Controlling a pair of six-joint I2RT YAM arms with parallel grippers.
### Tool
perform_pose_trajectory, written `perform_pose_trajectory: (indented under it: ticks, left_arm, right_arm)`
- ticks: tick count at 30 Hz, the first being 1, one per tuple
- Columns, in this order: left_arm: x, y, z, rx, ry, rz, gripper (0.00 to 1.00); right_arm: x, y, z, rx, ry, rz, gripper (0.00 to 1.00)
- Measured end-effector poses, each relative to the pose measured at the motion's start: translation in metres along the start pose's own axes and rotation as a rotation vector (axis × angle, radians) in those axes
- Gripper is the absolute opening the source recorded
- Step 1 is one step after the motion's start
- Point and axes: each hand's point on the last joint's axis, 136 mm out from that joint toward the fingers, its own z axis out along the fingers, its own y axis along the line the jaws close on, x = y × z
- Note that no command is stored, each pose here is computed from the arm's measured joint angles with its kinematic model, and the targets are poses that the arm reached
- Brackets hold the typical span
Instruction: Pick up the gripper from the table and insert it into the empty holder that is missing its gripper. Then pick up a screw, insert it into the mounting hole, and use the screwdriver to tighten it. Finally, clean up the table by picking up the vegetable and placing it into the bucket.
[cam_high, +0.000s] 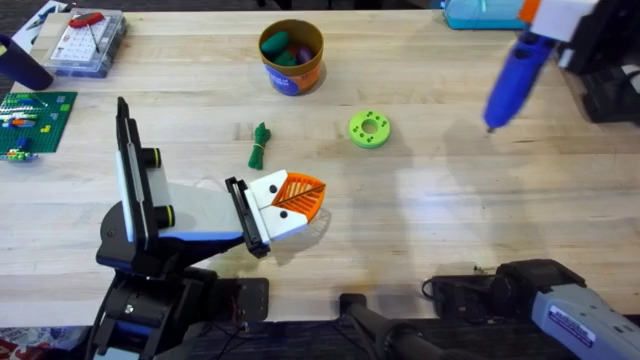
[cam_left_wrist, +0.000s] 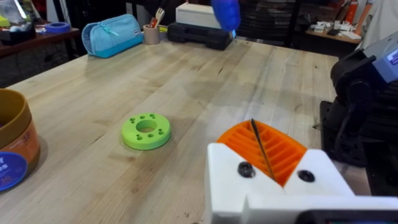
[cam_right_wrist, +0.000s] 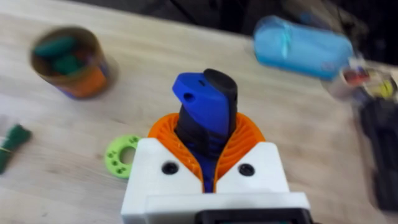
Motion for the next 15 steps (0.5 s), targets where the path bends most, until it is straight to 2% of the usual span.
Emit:
perform_pose_trajectory:
  ticks: [5,15]
  left_arm:
    - [0.0,0.0,0.0,0.0,0.001,0.0,0.009]
    - [0.0,0.0,0.0,0.0,0.001,0.0,0.009]
  right_arm:
    - [-0.003,0.013,-0.008,-0.032,-0.038,-0.015,0.046]
    - [-0.048,0.035,-0.063,-0.104,-0.294,-0.059,0.045]
